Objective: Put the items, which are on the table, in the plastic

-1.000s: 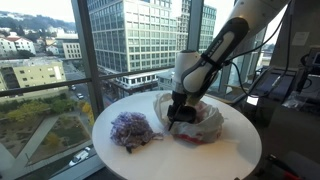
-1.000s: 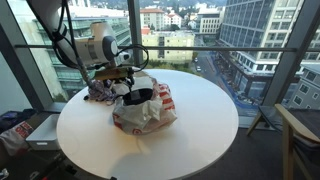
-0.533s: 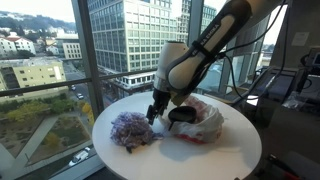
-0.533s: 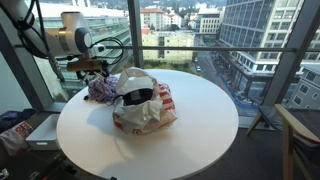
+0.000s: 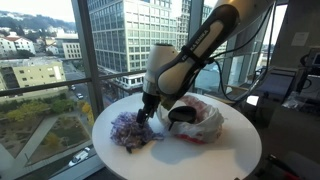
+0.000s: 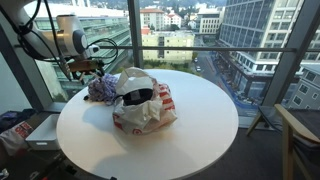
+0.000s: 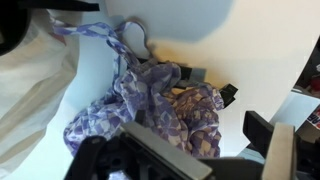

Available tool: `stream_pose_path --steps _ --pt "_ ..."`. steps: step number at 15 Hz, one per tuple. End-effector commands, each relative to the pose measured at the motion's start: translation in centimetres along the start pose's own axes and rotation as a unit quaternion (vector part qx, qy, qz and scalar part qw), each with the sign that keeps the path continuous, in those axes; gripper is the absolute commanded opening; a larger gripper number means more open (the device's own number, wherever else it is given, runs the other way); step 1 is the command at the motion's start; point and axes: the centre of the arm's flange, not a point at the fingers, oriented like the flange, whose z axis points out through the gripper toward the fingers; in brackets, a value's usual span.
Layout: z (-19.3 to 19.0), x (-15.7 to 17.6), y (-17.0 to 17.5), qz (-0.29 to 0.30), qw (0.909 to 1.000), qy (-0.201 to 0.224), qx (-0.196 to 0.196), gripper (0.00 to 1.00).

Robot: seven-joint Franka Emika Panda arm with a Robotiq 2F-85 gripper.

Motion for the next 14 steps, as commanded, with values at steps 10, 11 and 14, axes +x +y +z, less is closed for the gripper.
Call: stream_pose_path --steps 10,11,14 --pt "5.4 9.2 1.6 0.055 0.9963 -0.054 -0.039 1.0" --pt "6.0 9.8 1.5 0.057 0.9958 -0.062 -0.036 1.0" --pt "8.7 11.1 2.3 0.066 0.9935 -0.082 -0.043 1.0"
